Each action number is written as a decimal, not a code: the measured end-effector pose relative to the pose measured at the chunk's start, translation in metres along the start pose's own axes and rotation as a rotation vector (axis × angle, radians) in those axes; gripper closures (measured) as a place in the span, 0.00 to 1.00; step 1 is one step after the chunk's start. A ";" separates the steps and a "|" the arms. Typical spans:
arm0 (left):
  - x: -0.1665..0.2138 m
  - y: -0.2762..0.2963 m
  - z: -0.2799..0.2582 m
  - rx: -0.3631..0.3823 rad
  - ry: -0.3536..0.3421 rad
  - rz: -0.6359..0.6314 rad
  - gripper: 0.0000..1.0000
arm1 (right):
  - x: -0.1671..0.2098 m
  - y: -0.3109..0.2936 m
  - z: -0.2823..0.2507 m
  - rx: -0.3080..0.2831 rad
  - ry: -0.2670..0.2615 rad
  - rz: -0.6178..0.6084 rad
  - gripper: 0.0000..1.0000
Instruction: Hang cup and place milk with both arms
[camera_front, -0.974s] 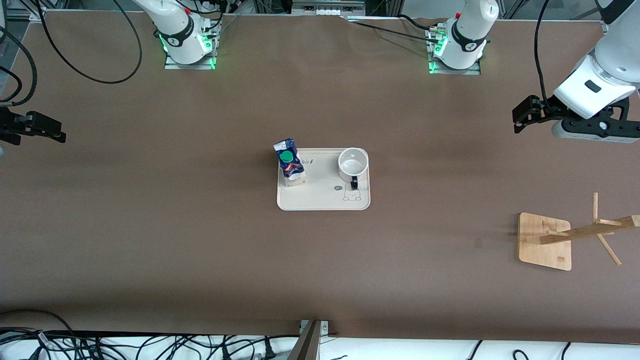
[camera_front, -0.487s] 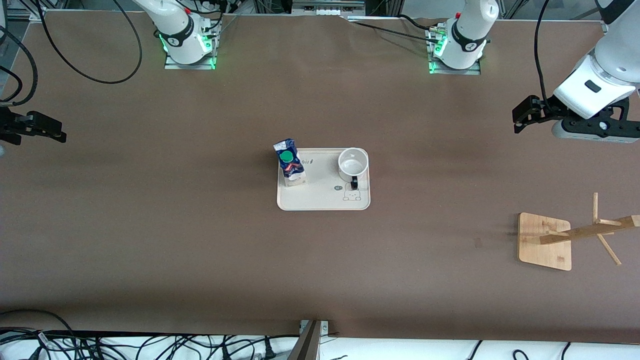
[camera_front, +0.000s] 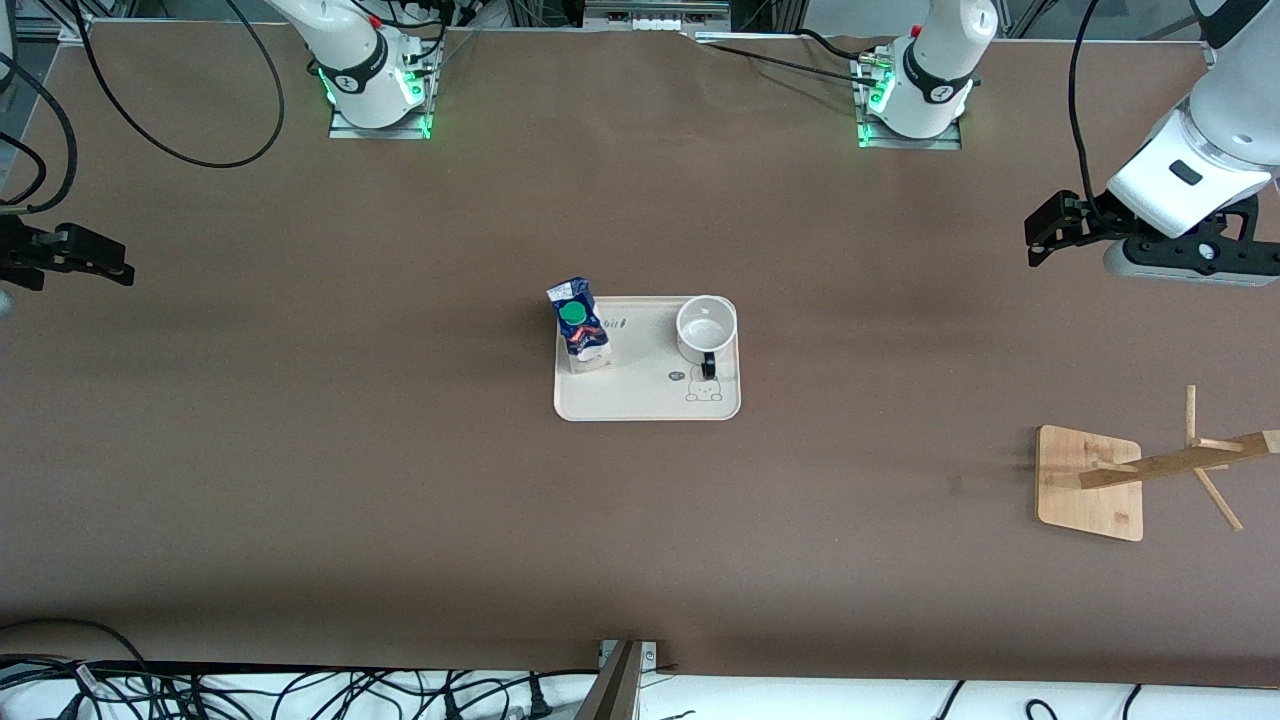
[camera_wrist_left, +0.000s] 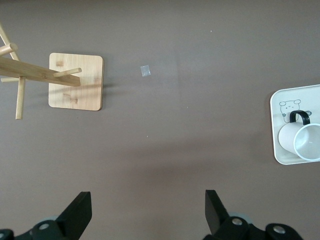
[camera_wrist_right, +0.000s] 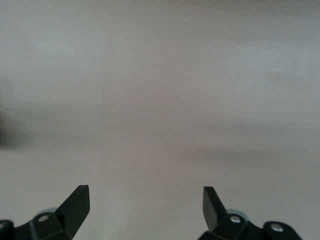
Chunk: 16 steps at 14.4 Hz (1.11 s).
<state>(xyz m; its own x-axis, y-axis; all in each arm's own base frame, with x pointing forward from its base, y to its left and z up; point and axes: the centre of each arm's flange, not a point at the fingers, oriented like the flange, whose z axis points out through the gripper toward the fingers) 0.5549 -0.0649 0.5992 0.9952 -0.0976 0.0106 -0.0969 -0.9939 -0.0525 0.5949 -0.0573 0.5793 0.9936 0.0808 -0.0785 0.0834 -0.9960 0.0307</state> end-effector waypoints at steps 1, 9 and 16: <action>0.000 0.000 0.000 0.000 0.000 0.000 0.00 | 0.000 0.000 0.000 0.000 0.000 0.000 0.00; 0.000 0.000 0.000 0.000 0.000 0.000 0.00 | 0.003 -0.035 0.008 0.004 -0.051 -0.059 0.00; 0.000 0.000 0.000 0.000 0.000 0.000 0.00 | 0.008 -0.038 0.030 0.009 -0.120 -0.061 0.00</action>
<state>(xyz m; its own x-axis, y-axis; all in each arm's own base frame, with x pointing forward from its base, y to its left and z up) 0.5549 -0.0649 0.5992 0.9952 -0.0976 0.0105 -0.0969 -0.9939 -0.0525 0.5977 -0.0198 0.5478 0.9704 0.1371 -0.1988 0.1426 -0.9897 0.0135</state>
